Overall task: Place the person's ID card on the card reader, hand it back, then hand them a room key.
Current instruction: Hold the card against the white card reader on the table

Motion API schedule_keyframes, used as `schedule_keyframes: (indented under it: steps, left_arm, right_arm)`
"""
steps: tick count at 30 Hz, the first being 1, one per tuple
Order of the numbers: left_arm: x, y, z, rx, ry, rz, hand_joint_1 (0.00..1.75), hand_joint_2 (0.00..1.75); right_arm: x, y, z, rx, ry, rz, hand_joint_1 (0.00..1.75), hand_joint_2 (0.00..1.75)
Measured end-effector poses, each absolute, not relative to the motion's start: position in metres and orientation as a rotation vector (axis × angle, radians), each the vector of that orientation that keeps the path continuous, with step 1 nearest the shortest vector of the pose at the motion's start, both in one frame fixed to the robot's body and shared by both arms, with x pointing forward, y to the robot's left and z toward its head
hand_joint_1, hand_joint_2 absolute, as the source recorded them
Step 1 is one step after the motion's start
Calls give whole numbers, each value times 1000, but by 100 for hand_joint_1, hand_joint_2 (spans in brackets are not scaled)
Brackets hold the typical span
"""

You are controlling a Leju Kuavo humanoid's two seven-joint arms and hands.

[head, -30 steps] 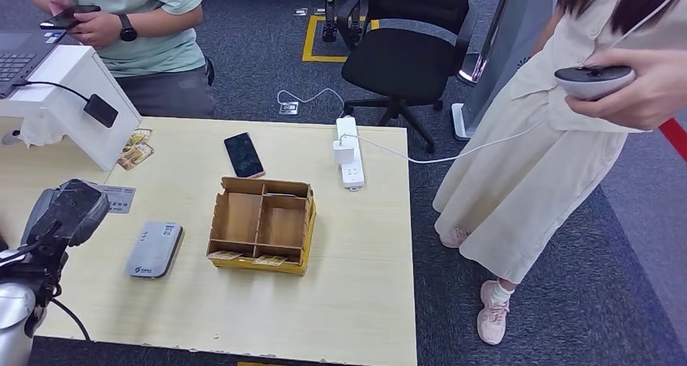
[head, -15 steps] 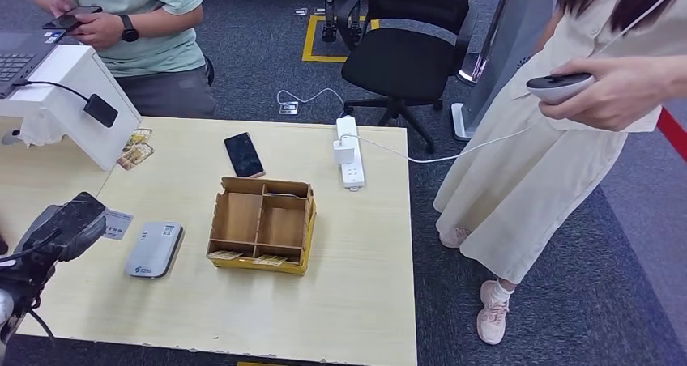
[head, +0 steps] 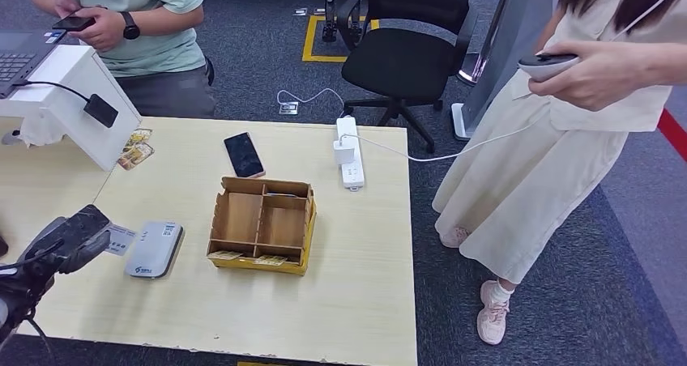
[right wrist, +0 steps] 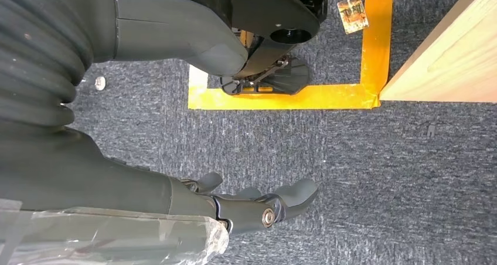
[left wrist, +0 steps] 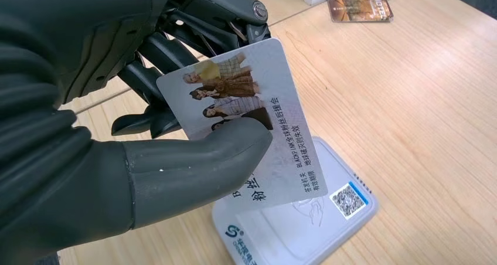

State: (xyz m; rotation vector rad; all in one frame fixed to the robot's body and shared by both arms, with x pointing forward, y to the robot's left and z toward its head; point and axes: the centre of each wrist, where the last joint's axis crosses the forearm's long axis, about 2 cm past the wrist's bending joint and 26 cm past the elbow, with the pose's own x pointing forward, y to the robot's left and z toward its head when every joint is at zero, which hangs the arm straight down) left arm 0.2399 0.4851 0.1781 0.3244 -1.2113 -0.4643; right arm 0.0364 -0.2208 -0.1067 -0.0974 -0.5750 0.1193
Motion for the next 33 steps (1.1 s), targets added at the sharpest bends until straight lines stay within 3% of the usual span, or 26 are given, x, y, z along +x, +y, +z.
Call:
schedule_keyframes:
  steps: [33]
  left_arm:
    - [266, 433, 149, 264, -1194, -534, 175, 175]
  right_arm:
    - [50, -217, -105, -84, -590, 140, 0, 175]
